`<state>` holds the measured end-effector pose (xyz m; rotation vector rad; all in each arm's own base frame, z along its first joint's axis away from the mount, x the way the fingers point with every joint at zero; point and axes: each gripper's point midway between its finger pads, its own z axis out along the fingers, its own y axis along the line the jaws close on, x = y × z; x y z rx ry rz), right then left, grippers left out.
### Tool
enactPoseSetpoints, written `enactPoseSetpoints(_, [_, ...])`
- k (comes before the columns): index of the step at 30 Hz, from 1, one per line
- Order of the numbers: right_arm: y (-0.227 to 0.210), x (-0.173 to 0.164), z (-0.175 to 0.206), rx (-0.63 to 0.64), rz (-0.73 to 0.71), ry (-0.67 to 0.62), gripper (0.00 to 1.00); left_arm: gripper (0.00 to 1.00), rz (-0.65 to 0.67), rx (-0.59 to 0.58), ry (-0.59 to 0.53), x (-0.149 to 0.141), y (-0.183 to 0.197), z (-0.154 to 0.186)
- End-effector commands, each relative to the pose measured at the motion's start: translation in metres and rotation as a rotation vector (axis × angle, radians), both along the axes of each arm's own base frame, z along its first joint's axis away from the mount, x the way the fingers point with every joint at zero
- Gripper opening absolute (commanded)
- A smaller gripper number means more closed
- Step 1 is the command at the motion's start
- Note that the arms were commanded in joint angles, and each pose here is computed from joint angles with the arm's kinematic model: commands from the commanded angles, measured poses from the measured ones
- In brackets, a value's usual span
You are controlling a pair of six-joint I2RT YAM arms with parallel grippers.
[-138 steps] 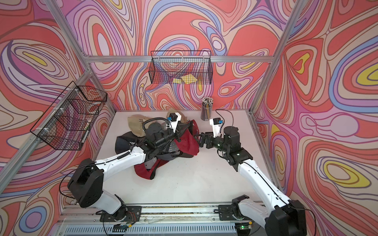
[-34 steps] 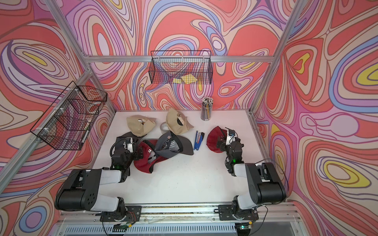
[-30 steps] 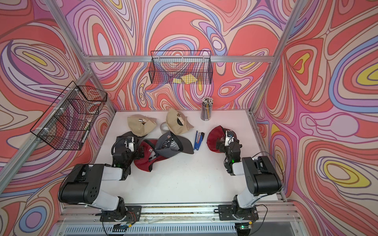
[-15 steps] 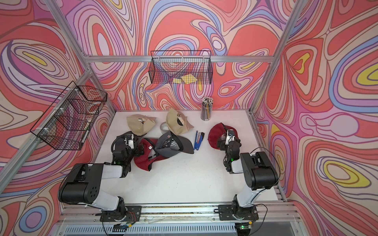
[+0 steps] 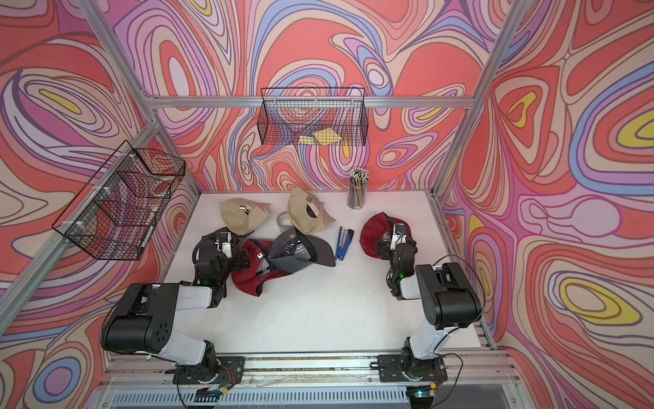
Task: Open the adjustable buckle of the baseball cap
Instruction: Reset both arms
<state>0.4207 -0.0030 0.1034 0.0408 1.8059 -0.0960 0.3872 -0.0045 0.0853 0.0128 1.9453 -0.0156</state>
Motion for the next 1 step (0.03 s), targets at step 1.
enactPoseSetpoints(1, [-0.0016,0.0025,-0.0037,0.006,-0.014,0.011,0.98,0.99,0.026,0.009,-0.007,0.0057,0.0055,0.003])
